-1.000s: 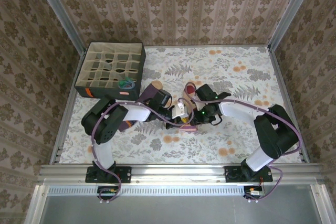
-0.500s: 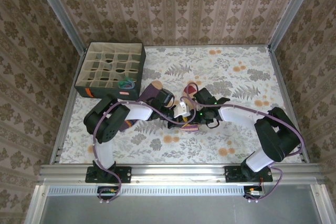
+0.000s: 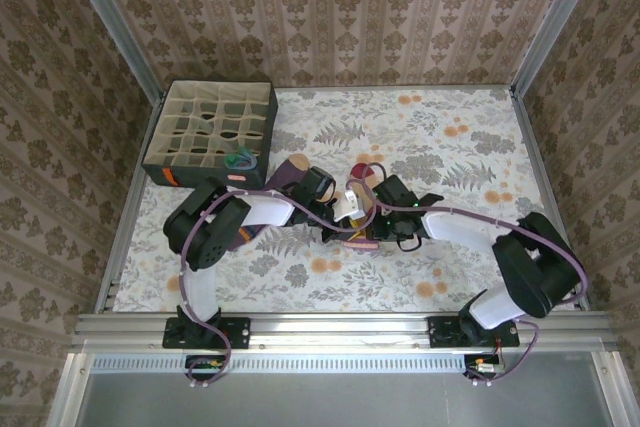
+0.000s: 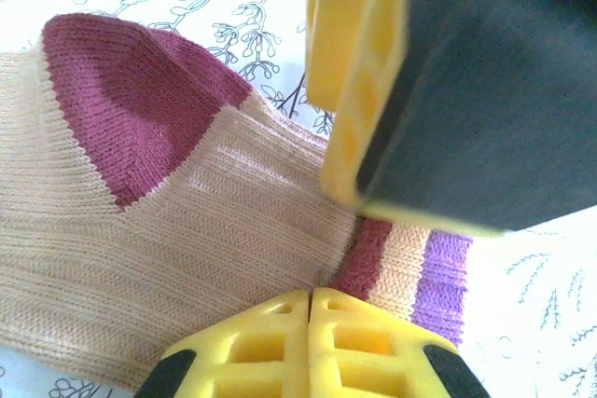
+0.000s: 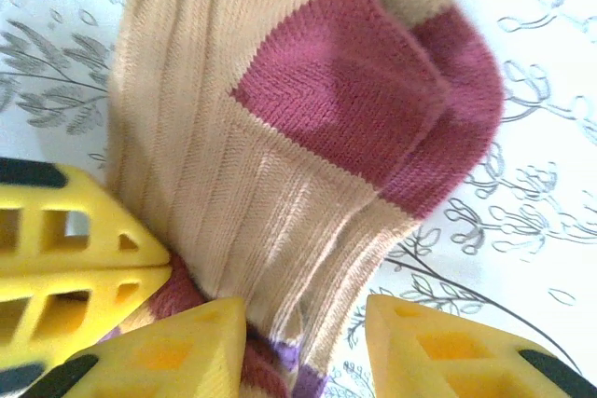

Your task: Roll the socks

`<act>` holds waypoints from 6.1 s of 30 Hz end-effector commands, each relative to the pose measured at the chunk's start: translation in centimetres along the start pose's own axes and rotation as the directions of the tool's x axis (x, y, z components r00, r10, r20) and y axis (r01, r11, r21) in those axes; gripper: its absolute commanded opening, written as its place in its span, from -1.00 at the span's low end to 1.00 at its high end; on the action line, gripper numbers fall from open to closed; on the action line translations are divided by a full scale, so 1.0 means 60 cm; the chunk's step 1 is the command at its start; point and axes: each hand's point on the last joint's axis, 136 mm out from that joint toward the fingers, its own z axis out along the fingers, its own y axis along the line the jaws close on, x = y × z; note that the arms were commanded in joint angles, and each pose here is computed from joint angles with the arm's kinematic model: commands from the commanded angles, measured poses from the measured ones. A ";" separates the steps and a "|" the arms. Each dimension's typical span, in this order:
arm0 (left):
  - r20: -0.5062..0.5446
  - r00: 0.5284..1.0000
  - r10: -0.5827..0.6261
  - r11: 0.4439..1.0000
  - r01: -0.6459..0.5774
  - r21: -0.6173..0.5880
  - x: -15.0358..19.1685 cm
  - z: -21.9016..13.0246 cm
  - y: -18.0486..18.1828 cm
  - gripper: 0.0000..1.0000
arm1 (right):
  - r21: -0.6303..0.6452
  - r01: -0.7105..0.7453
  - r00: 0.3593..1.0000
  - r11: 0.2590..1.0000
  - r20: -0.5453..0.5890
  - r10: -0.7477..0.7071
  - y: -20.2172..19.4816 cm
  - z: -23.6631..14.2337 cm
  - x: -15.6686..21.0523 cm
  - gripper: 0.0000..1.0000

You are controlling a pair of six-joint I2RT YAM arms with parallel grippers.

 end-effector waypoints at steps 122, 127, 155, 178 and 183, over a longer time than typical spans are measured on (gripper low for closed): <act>-0.108 0.949 -0.295 0.940 0.308 0.143 0.021 -0.046 -0.011 -1.00 | -0.375 0.068 0.995 0.924 -0.040 -0.090 0.086 0.018 0.027 -0.17; -0.121 0.942 -0.314 0.932 0.330 0.151 0.027 -0.042 -0.010 -1.00 | -0.353 0.069 0.997 0.933 -0.019 -0.081 0.075 0.012 0.027 -0.17; 0.008 0.854 -0.520 0.757 0.465 -0.460 0.072 -0.116 0.133 -1.00 | -0.070 0.051 0.972 0.996 -0.226 -0.066 0.010 0.069 0.067 -1.00; 0.017 0.949 -0.314 0.846 0.288 -0.448 0.025 -0.193 0.089 1.00 | -0.124 0.043 0.961 0.991 -0.268 -0.075 0.007 0.077 0.055 -1.00; 0.014 0.979 -0.206 0.913 0.197 -0.357 0.013 -0.177 0.058 1.00 | -0.120 0.041 0.952 0.992 -0.297 -0.075 0.005 0.084 0.059 -1.00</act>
